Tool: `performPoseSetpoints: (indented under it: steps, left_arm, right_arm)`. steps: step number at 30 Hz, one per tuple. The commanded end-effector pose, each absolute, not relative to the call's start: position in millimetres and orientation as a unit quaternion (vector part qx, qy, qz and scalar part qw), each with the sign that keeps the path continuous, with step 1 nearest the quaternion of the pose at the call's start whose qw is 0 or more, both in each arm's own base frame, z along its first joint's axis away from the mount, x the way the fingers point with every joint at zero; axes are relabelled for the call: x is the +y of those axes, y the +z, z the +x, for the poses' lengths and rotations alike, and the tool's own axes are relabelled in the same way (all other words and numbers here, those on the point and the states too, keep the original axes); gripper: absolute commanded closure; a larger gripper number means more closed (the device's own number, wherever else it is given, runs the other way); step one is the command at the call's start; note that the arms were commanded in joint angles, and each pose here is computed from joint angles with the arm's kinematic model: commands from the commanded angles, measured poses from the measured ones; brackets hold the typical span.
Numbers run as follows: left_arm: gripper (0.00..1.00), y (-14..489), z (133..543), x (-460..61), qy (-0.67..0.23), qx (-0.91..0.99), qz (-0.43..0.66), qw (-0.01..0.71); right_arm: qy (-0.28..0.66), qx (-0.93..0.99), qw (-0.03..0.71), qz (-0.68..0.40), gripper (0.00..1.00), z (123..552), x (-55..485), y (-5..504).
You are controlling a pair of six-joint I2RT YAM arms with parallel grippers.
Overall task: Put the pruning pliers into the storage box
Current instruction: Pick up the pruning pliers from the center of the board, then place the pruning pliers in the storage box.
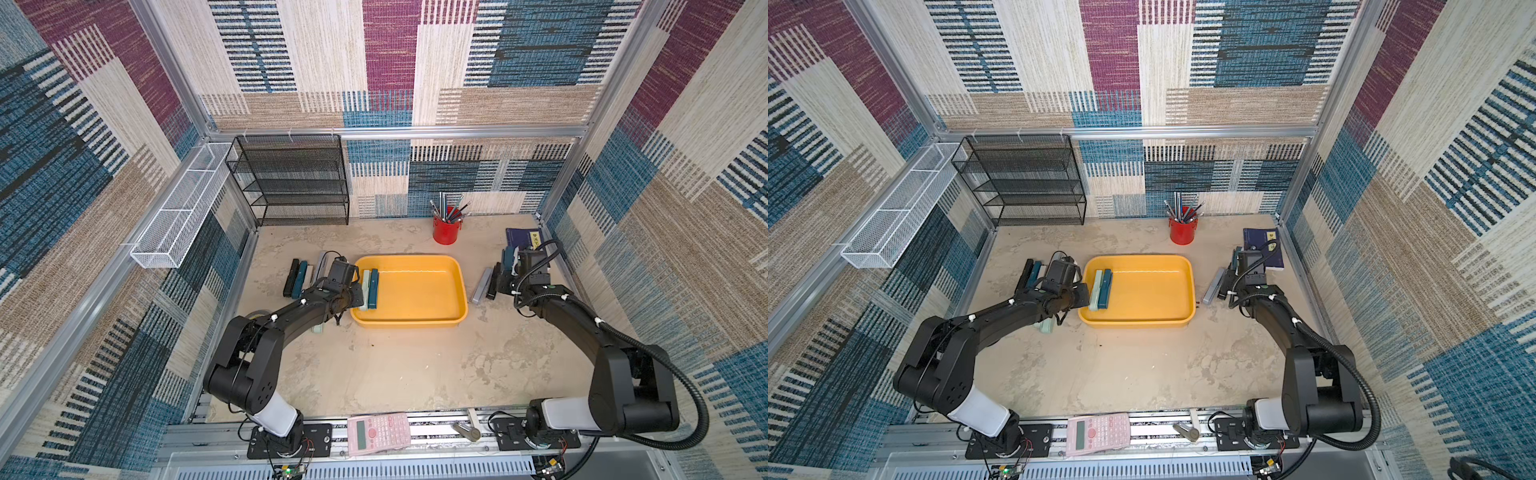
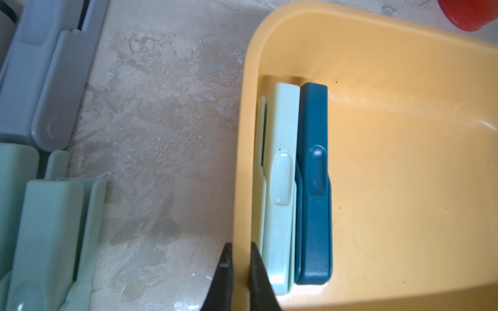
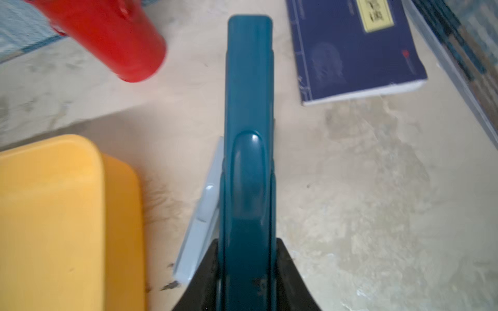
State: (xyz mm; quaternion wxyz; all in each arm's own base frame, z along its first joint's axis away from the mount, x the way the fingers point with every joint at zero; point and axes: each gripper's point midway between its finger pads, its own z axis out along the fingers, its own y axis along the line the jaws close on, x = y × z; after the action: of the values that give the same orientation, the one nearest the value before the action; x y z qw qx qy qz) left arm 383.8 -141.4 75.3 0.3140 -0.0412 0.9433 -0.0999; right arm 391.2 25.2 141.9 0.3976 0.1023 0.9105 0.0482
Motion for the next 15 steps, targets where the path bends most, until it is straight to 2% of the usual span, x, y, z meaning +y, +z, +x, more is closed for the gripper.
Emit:
performPoseSetpoints:
  steps: [1, 9, 15]
  left_arm:
    - [1.0, 75.0, 385.4, -141.7, -0.103, 0.943, -0.048, 0.314]
    - [1.0, 75.9, 386.8, -141.4, -0.106, 0.942, -0.062, 0.313]
    - [1.0, 76.9, 387.0, -144.0, -0.114, 0.94, -0.069, 0.314]
  right_arm:
    - [0.076, 0.905, 0.413, 0.064, 0.72, 396.4, 63.1, 162.4]
    - [0.17, 0.9, 0.401, 0.013, 0.74, 390.3, 171.6, 165.9]
    - [0.226, 0.898, 0.378, 0.001, 0.74, 386.7, 217.4, 154.2]
